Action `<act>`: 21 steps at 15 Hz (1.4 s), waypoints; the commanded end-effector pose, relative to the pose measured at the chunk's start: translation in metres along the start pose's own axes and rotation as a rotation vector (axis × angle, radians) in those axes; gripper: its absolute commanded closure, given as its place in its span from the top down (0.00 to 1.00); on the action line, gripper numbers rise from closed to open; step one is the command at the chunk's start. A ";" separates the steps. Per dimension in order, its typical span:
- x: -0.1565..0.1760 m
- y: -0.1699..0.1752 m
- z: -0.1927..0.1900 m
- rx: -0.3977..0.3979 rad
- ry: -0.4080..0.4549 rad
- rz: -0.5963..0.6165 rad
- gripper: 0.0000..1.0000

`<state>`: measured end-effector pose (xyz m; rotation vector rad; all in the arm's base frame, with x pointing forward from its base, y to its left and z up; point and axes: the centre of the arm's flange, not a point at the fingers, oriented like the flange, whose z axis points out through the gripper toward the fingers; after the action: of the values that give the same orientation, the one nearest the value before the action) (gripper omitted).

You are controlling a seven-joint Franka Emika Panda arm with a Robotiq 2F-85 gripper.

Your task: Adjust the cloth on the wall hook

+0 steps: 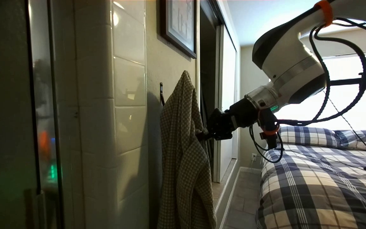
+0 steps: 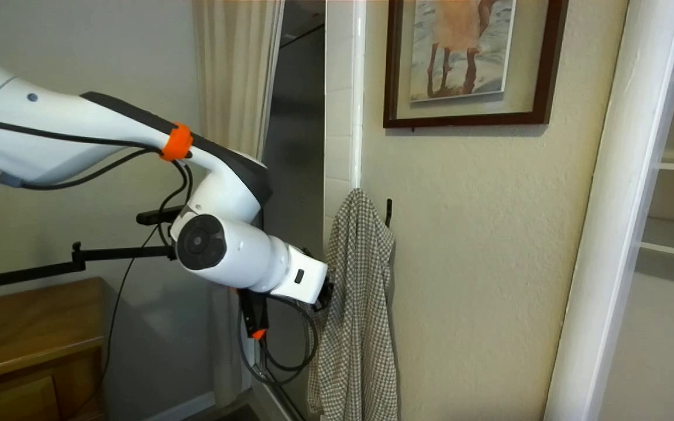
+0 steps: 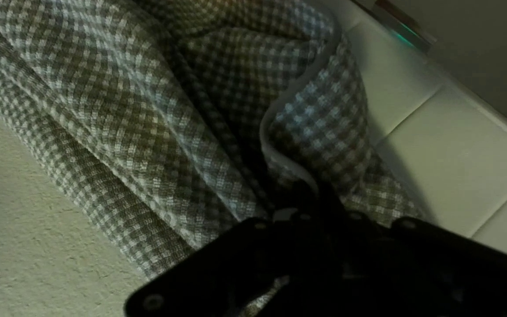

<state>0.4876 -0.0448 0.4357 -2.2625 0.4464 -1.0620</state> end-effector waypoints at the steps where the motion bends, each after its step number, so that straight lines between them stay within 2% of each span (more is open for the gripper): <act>1: 0.005 -0.010 0.004 0.010 0.032 -0.002 0.00; 5: 0.021 -0.032 -0.013 -0.017 0.084 -0.035 0.01; 10: 0.057 -0.076 -0.043 -0.104 0.214 -0.114 0.01; 13: 0.079 -0.104 -0.055 -0.129 0.278 -0.125 0.01; 17: 0.103 -0.132 -0.062 -0.135 0.324 -0.165 0.01; 21: 0.124 -0.141 -0.072 -0.155 0.355 -0.192 0.01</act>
<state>0.5031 -0.0210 0.5732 -2.2847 0.4454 -1.5213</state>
